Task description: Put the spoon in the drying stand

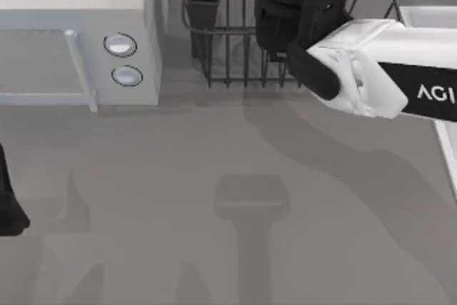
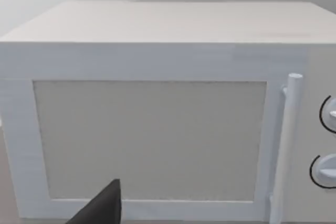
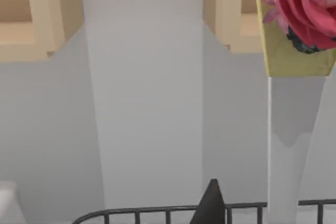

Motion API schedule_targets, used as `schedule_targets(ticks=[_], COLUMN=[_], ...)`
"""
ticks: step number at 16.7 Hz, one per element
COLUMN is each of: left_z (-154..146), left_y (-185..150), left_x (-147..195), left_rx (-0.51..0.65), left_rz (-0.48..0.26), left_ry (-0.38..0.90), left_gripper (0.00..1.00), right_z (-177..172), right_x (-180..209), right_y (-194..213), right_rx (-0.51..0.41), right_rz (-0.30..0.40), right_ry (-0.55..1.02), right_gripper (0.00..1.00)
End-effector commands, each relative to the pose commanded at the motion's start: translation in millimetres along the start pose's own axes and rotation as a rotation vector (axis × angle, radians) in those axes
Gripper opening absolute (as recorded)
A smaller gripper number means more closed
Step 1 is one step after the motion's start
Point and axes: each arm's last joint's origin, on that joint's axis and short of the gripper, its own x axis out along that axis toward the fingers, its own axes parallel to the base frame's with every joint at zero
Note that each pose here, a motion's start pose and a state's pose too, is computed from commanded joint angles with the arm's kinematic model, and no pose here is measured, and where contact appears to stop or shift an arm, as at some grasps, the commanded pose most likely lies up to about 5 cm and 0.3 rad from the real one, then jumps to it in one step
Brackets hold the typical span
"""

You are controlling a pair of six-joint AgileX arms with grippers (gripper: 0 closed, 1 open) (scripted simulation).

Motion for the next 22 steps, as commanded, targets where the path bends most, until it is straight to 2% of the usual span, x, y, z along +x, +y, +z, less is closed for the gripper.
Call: schedule_targets(ticks=[3,8,21,22], left_z=[0,0,0,0], left_y=[0,0,0,0], left_x=[0,0,0,0], left_rx=[0.000,0.000,0.000,0.000], left_rz=[0.000,0.000,0.000,0.000], left_ry=[0.000,0.000,0.000,0.000], left_gripper=[1.00,1.00,1.00,1.00], right_z=[-41,-48,-48,-48], right_x=[26,29,29,29], right_y=[-15,-18,-18,-18], right_rx=[-0.021,-0.026,-0.026,-0.026], right_rz=[0.029,0.034,0.034,0.034], right_ry=[0.021,0.026,0.026,0.026], right_gripper=[0.00,0.00,0.98,1.00])
